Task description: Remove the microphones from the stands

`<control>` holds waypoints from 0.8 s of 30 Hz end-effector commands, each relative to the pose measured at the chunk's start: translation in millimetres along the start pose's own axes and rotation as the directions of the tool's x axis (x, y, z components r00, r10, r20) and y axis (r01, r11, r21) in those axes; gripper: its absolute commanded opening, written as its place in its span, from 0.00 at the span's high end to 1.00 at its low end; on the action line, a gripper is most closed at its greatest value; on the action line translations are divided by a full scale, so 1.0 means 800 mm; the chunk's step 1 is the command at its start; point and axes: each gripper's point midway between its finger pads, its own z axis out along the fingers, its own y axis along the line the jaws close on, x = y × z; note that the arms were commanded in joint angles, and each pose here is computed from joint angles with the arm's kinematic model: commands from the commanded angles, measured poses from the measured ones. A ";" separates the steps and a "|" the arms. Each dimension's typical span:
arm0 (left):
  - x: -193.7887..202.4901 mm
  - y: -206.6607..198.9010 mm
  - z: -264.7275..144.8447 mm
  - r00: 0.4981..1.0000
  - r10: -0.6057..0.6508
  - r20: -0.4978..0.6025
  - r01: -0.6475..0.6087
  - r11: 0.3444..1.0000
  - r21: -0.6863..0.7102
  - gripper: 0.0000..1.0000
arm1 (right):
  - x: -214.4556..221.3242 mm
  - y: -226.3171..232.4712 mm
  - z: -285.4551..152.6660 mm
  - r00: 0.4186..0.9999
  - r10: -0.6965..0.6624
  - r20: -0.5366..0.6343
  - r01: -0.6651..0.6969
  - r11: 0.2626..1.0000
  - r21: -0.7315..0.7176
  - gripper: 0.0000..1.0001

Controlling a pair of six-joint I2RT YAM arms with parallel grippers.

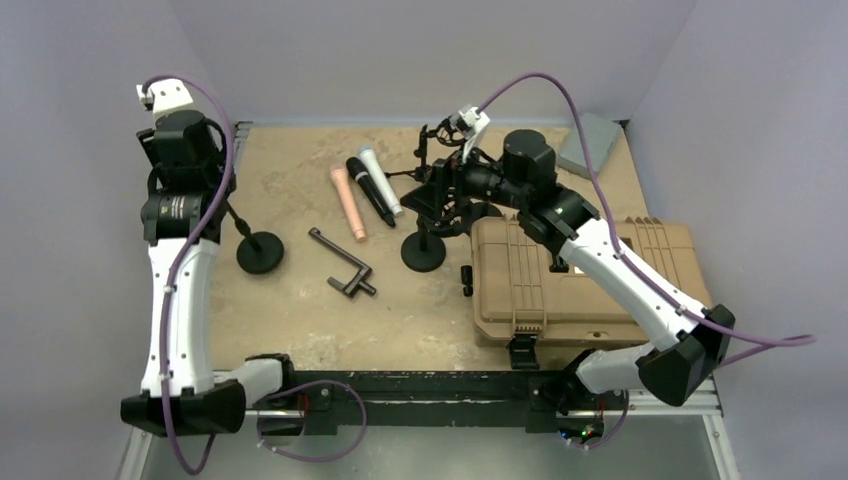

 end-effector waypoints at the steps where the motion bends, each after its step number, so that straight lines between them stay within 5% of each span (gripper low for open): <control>1: -0.025 0.005 -0.053 0.995 -0.041 0.095 0.032 0.995 0.092 1.00 | -0.039 0.044 0.021 0.995 -0.053 0.086 0.059 0.997 -0.059 0.08; 12: 0.046 -0.015 -0.120 0.999 0.015 0.031 -0.025 0.944 0.329 1.00 | -0.005 0.141 0.085 0.984 -0.155 0.088 0.171 0.961 -0.217 0.08; 24: 0.073 -0.035 -0.165 0.999 -0.034 -0.008 0.033 0.855 0.517 1.00 | 0.014 0.223 0.155 0.919 -0.234 0.316 0.345 0.865 -0.364 0.08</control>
